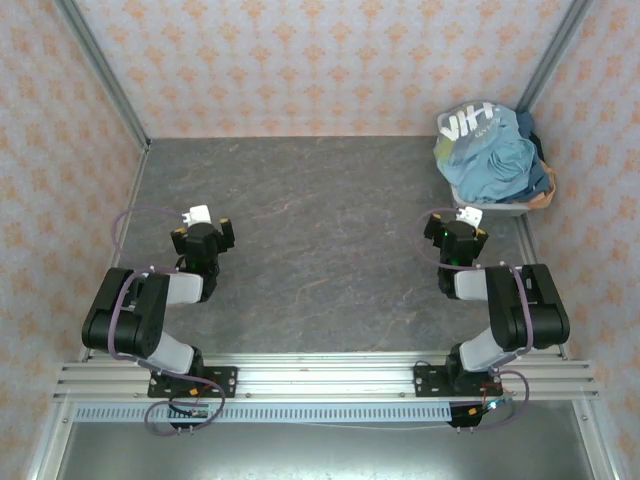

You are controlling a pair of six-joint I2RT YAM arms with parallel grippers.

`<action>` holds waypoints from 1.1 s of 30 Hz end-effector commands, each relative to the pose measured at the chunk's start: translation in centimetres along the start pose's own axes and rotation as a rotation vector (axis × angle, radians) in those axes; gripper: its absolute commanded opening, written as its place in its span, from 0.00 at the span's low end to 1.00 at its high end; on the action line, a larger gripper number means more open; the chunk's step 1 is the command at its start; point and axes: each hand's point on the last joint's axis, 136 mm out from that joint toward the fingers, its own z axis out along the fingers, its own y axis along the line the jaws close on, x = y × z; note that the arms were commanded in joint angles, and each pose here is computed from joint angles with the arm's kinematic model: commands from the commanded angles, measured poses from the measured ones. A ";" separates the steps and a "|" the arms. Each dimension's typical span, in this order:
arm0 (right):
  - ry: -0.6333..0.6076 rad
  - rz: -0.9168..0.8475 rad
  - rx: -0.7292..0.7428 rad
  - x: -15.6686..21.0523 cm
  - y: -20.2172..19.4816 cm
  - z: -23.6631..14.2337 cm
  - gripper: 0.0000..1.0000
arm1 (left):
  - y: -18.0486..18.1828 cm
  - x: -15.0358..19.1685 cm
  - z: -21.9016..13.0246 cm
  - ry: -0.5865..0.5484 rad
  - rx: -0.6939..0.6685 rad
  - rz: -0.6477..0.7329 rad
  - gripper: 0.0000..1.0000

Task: Fold and stack the t-shirts

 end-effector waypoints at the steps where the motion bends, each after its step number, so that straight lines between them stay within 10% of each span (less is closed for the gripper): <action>1: -0.015 -0.003 -0.004 -0.6 0.1 0.1 0.99 | -0.2 -1.6 0.0 -0.043 -0.001 0.003 1.00; 25: -0.044 -0.009 -0.020 -1.7 0.2 -1.1 0.99 | 0.3 -2.2 -0.4 -0.034 -0.023 0.003 1.00; 33: -0.170 0.204 0.061 -18.2 0.7 -9.1 0.99 | 1.7 -14.9 -8.0 -0.269 -0.133 -0.107 1.00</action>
